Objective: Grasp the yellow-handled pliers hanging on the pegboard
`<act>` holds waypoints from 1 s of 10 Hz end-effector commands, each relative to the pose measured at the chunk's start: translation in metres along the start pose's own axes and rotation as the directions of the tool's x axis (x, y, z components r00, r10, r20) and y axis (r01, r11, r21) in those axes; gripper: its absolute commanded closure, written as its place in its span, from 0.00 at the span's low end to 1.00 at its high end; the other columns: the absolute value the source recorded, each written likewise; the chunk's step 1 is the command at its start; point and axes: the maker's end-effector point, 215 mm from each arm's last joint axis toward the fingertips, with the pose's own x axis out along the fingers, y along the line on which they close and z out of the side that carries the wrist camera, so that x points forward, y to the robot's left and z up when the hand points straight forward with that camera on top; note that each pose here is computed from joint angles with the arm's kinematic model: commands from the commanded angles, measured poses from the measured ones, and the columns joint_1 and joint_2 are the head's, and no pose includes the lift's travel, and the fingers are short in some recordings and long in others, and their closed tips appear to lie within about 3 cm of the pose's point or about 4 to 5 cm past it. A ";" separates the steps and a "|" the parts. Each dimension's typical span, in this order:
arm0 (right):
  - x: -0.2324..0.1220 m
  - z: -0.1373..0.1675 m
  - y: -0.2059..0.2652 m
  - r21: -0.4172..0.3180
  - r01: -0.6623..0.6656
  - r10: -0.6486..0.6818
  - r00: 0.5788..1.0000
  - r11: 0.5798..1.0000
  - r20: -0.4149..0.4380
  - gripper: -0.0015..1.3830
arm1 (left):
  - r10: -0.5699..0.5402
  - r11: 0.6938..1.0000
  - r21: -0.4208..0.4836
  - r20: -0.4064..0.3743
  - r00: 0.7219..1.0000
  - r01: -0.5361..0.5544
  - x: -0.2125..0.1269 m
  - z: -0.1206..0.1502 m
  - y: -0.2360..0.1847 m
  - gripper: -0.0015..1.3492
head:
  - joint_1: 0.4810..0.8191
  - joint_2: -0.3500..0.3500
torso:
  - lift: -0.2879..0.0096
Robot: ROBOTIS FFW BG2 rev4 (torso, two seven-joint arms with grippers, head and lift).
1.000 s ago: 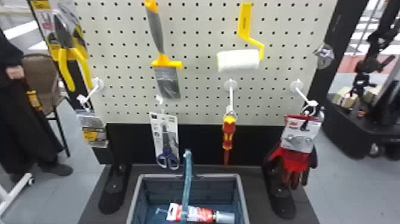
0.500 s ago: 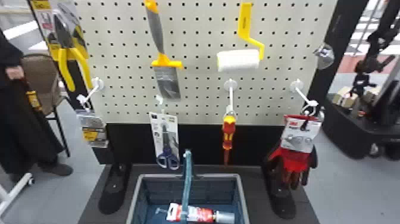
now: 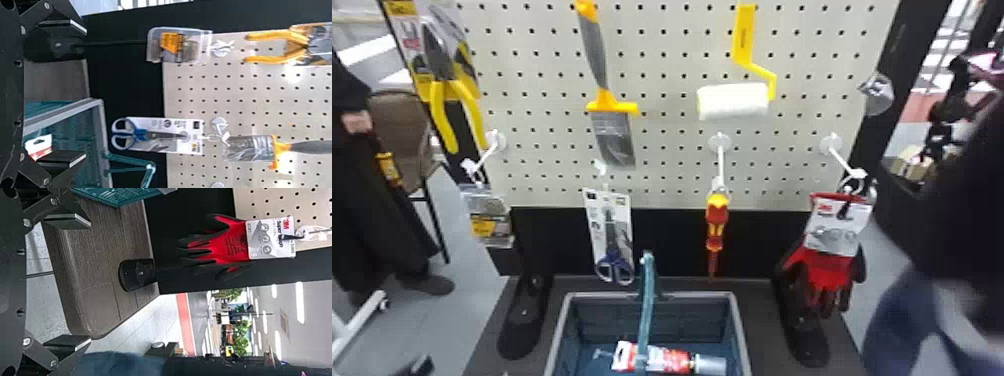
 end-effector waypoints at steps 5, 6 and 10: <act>0.000 0.001 0.000 0.001 0.000 0.000 1.000 1.000 0.001 0.19 | -0.015 0.987 0.161 0.082 0.997 0.002 0.041 0.096 0.064 0.15 | 0.20 0.50 | 0.63; 0.000 0.001 0.000 0.001 0.000 0.000 1.000 1.000 0.001 0.19 | 0.000 0.985 0.169 0.120 0.993 -0.021 0.045 0.117 0.077 0.14 | 0.20 0.50 | 0.63; 0.004 0.004 0.002 0.001 -0.001 0.001 1.000 1.000 0.012 0.19 | -0.070 0.990 0.136 0.238 0.969 0.038 0.082 0.195 0.099 0.15 | 0.20 0.50 | 0.63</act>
